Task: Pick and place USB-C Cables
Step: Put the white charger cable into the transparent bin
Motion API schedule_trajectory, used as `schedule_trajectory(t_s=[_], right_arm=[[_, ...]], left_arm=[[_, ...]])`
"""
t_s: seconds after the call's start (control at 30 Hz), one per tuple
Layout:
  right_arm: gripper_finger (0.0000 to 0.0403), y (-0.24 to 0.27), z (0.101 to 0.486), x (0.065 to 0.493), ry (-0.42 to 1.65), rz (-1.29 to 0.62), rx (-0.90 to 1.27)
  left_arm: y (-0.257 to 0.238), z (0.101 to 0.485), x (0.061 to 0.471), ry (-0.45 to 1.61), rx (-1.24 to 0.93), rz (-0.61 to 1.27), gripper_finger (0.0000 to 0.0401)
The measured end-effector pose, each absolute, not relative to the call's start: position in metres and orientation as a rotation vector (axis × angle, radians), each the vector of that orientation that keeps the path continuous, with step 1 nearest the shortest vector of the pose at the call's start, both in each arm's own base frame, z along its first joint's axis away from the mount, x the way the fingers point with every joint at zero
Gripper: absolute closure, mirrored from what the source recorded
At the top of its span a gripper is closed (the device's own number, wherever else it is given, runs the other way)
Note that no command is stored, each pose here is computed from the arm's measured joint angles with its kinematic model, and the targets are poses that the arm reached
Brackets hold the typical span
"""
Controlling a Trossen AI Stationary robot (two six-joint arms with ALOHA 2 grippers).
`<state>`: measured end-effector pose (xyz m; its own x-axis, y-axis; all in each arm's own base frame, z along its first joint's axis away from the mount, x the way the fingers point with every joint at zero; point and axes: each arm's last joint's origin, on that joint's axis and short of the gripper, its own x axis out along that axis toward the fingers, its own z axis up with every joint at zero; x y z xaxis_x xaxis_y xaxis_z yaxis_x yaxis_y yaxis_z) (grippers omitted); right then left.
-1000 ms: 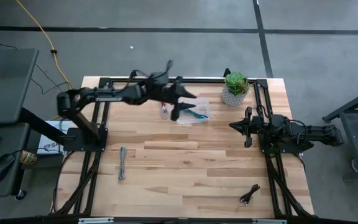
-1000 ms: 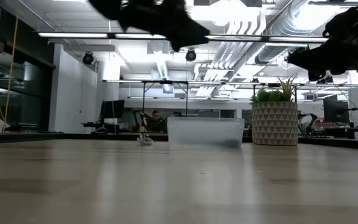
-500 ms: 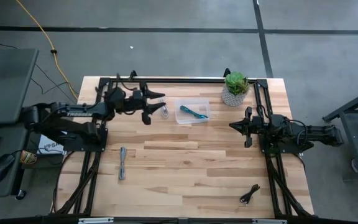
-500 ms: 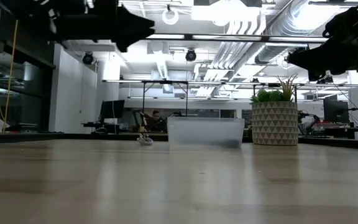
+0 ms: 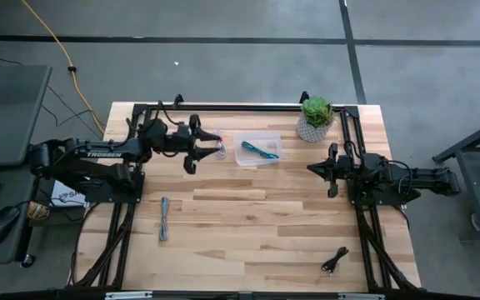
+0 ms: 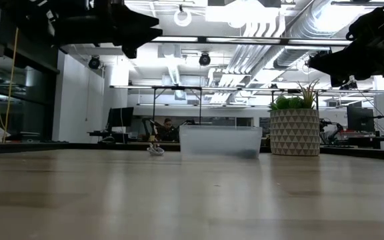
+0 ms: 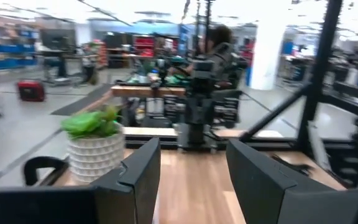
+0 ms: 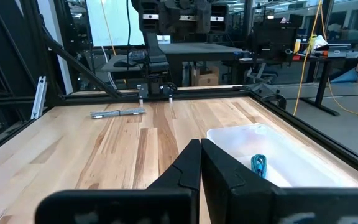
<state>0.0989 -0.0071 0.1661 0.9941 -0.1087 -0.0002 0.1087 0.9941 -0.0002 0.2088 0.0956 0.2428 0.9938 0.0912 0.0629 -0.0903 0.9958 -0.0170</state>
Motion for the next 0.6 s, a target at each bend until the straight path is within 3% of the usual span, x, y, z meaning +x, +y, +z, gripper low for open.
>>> schedule_trajectory(t_s=[0.37, 0.6], right_arm=[[0.0402, -0.007, 0.166, 0.099, -0.001, -0.109, 0.002], [0.0402, -0.009, 0.177, 0.098, -0.124, -0.159, 0.154]], left_arm=[[0.089, 0.24, 0.209, -0.035, -0.03, -0.124, 0.0236], [0.094, 0.241, 0.21, -0.043, -0.004, 0.106, 0.0238]])
